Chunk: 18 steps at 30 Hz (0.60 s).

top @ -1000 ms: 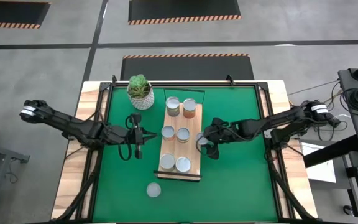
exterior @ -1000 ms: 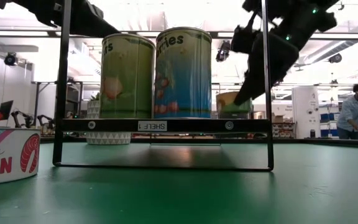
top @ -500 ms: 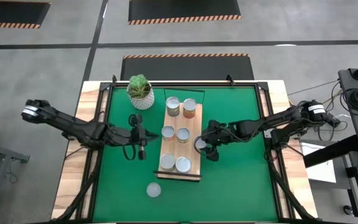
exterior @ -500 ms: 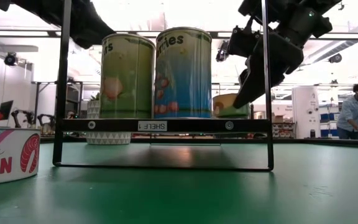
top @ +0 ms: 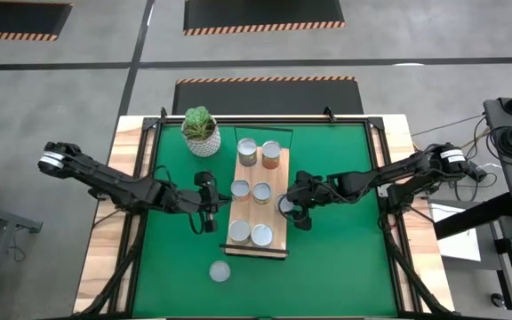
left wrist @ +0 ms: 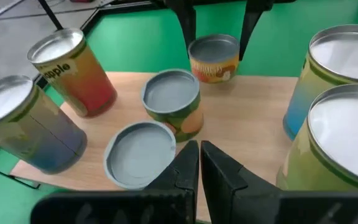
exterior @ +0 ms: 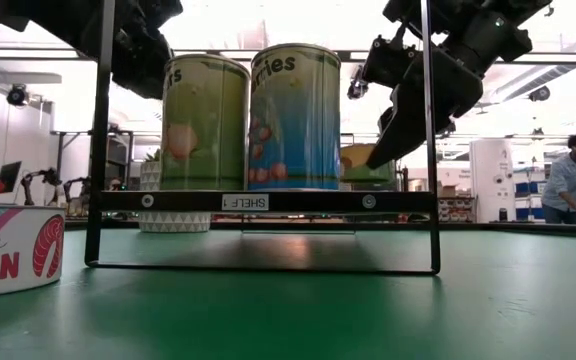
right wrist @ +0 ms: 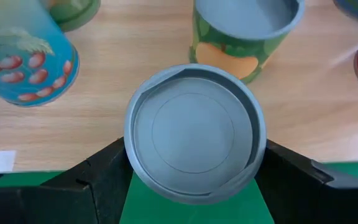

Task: Pick and place cans onto a shelf
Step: Put the canned mushroom on the shelf

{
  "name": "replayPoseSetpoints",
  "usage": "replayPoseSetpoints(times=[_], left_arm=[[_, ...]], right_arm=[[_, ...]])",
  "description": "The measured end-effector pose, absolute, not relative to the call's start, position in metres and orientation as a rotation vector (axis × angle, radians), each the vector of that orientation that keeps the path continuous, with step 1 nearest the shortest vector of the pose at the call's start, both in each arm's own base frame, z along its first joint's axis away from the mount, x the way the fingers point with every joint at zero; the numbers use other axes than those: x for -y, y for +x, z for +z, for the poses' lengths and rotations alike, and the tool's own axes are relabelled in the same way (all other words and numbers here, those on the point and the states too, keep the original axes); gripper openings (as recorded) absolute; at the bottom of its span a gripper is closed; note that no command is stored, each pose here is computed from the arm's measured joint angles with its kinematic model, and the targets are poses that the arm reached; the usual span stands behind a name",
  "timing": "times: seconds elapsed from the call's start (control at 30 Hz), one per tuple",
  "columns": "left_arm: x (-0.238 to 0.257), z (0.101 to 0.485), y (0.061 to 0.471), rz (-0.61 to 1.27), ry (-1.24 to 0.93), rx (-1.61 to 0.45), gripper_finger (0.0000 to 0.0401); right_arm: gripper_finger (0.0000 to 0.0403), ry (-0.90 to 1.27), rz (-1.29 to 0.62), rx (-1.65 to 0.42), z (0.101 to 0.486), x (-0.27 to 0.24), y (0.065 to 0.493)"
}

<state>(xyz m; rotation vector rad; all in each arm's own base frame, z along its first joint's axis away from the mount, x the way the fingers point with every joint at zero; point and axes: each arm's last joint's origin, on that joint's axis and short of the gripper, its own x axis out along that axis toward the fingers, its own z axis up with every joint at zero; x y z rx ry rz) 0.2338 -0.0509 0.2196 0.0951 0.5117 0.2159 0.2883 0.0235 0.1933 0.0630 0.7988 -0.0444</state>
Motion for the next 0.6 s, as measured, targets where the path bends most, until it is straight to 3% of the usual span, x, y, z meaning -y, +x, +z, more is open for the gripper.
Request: replayPoseSetpoints(times=[0.6], left_arm=[[0.048, 0.256, 0.23, 0.26, 0.267, -0.493, 0.0]], right_arm=[[0.0288, 0.14, -0.014, -0.825, 0.181, -0.038, 0.292]])
